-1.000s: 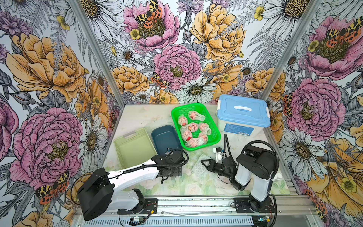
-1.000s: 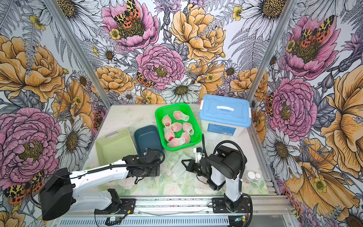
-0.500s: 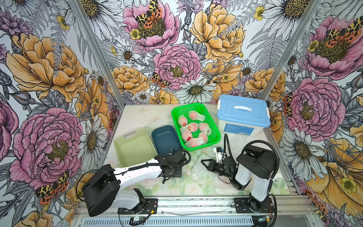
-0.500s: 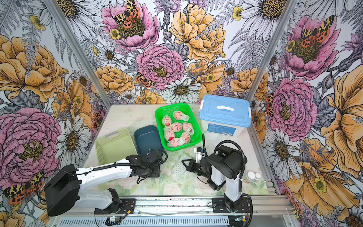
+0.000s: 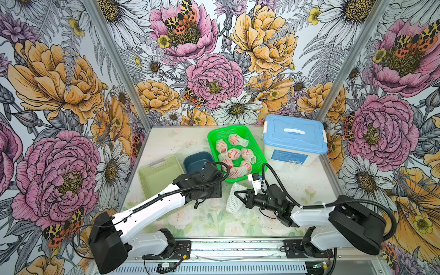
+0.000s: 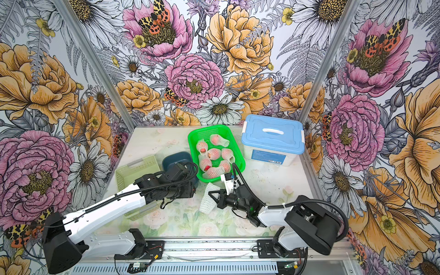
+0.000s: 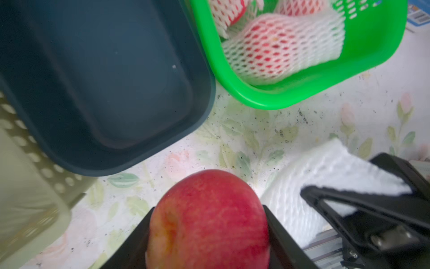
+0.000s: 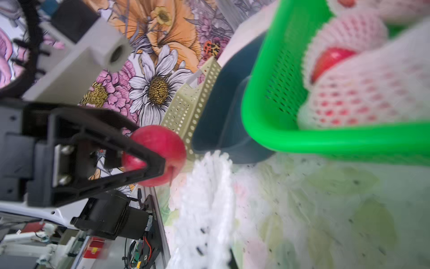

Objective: Remove foam nets from apples
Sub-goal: Pick up the apple from the center of the board, then place the apple in the basket.

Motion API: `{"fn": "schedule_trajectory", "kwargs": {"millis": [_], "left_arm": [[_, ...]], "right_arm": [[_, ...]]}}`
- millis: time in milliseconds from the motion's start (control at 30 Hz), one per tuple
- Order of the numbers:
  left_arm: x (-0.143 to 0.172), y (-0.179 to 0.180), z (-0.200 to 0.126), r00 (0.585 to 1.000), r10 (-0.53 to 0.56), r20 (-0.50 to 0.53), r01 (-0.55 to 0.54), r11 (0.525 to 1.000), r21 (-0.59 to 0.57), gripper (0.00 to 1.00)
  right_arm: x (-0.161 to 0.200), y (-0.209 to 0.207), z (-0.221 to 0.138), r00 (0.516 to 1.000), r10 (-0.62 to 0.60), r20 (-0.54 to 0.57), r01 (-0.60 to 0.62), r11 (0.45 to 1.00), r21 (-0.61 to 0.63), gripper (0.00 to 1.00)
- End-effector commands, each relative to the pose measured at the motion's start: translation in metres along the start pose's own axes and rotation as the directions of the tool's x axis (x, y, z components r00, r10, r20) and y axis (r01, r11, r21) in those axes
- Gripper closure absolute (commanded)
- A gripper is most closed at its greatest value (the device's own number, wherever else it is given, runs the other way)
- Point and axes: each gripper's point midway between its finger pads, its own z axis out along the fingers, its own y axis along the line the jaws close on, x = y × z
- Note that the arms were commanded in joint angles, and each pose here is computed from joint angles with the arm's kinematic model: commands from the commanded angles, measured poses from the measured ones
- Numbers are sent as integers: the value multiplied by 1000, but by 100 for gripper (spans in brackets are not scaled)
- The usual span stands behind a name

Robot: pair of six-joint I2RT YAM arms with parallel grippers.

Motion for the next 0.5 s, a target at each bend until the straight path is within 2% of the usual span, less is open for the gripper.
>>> {"fn": "schedule_trajectory", "kwargs": {"millis": [0, 133, 233, 300, 400, 467], "left_arm": [[-13, 42, -22, 998, -26, 59, 33, 993, -116, 47], [-26, 85, -31, 982, -141, 122, 161, 973, -168, 47], [-29, 117, -29, 965, -219, 146, 248, 942, -225, 46], [-38, 132, -36, 949, -240, 202, 288, 922, -260, 46], [-47, 157, -40, 899, -327, 290, 402, 879, -256, 43], [-48, 175, -35, 842, -425, 331, 503, 841, -200, 43]], "right_arm": [[4, -11, -10, 982, -151, -118, 168, 973, 158, 100], [-31, 6, -6, 969, -216, -119, 233, 961, 150, 100], [-54, 12, 8, 966, -218, -136, 235, 964, 122, 100], [-71, 16, 20, 967, -217, -133, 231, 968, 100, 100], [-100, 17, 41, 966, -210, -150, 226, 969, 98, 100], [-109, 13, 61, 962, -192, -195, 216, 970, 109, 100]]}}
